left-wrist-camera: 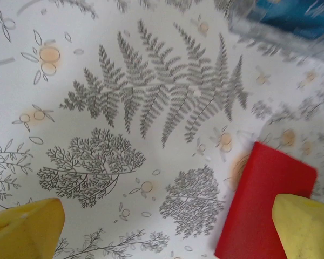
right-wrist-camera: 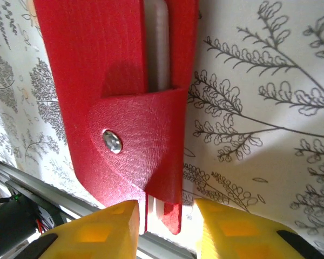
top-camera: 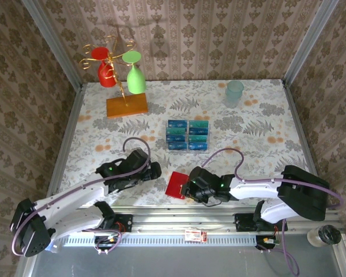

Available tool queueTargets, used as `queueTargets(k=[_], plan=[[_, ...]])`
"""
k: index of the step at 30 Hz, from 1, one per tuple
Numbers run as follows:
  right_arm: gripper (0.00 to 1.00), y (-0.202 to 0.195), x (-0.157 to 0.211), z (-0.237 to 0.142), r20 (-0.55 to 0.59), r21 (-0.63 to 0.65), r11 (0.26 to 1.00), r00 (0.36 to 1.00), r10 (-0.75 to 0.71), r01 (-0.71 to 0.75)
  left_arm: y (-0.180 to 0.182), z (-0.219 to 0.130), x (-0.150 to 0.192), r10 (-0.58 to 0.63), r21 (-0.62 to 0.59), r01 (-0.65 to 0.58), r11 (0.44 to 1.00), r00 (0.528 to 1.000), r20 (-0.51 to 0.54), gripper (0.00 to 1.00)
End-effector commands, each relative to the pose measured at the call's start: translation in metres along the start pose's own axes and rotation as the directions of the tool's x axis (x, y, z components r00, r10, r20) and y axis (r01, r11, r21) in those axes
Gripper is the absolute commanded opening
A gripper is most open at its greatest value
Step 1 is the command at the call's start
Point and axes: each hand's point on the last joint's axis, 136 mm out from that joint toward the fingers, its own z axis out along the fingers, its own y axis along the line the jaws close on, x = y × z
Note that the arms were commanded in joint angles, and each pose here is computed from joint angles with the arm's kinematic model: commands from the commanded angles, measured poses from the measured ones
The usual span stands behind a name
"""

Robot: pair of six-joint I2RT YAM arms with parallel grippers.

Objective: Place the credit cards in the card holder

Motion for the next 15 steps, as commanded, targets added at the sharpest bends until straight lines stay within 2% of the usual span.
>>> queueTargets(k=[1, 15], plan=[[0.31, 0.005, -0.001, 0.005, 0.003, -0.016, 1.0, 1.0, 0.003, -0.003, 0.006, 0.009, 0.014, 0.084, -0.033, -0.086, 0.996, 0.995, -0.051, 1.0], [0.31, 0.01, -0.003, 0.012, -0.002, -0.051, 0.999, 1.0, -0.002, 0.002, 0.005, 0.042, 0.05, 0.188, -0.094, -0.207, 0.974, 0.965, -0.184, 1.0]])
